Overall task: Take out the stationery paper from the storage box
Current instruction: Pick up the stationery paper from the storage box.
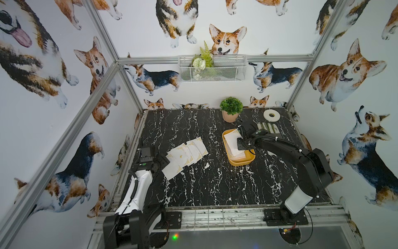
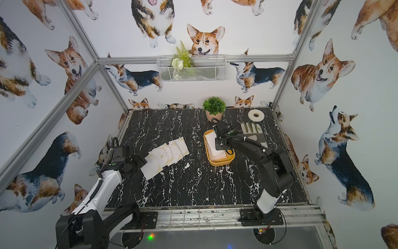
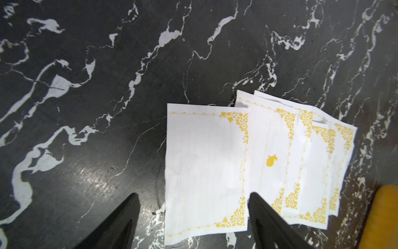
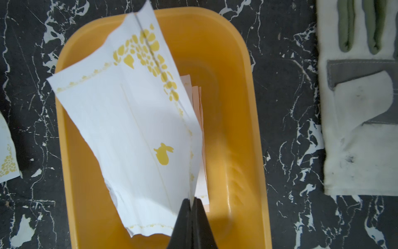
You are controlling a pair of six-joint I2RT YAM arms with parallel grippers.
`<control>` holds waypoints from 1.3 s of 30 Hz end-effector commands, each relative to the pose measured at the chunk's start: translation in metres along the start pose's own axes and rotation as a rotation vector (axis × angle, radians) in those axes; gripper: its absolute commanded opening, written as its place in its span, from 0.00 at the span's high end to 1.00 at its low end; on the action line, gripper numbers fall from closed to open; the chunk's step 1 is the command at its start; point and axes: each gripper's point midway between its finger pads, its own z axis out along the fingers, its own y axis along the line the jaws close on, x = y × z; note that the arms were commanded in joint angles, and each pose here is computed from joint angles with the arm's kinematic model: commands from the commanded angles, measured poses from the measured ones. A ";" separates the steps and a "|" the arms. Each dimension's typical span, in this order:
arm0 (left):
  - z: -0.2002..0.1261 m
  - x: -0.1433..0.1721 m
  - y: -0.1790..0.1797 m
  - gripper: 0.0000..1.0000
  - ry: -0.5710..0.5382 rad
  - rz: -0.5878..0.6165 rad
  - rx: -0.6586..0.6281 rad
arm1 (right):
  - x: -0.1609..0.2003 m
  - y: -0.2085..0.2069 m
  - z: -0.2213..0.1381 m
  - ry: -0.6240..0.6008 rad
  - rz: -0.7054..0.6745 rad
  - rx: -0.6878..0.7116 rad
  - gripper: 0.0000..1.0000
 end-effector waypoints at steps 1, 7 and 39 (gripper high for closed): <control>-0.010 -0.009 -0.030 0.16 -0.049 0.003 0.166 | 0.000 -0.003 -0.011 -0.007 0.002 -0.001 1.00; -0.052 -0.012 -0.107 0.11 -0.078 0.076 0.623 | -0.008 0.005 -0.037 -0.055 0.022 -0.086 1.00; -0.072 0.124 -0.293 0.10 0.174 0.513 0.988 | -0.018 0.080 -0.108 -0.118 0.060 -0.473 1.00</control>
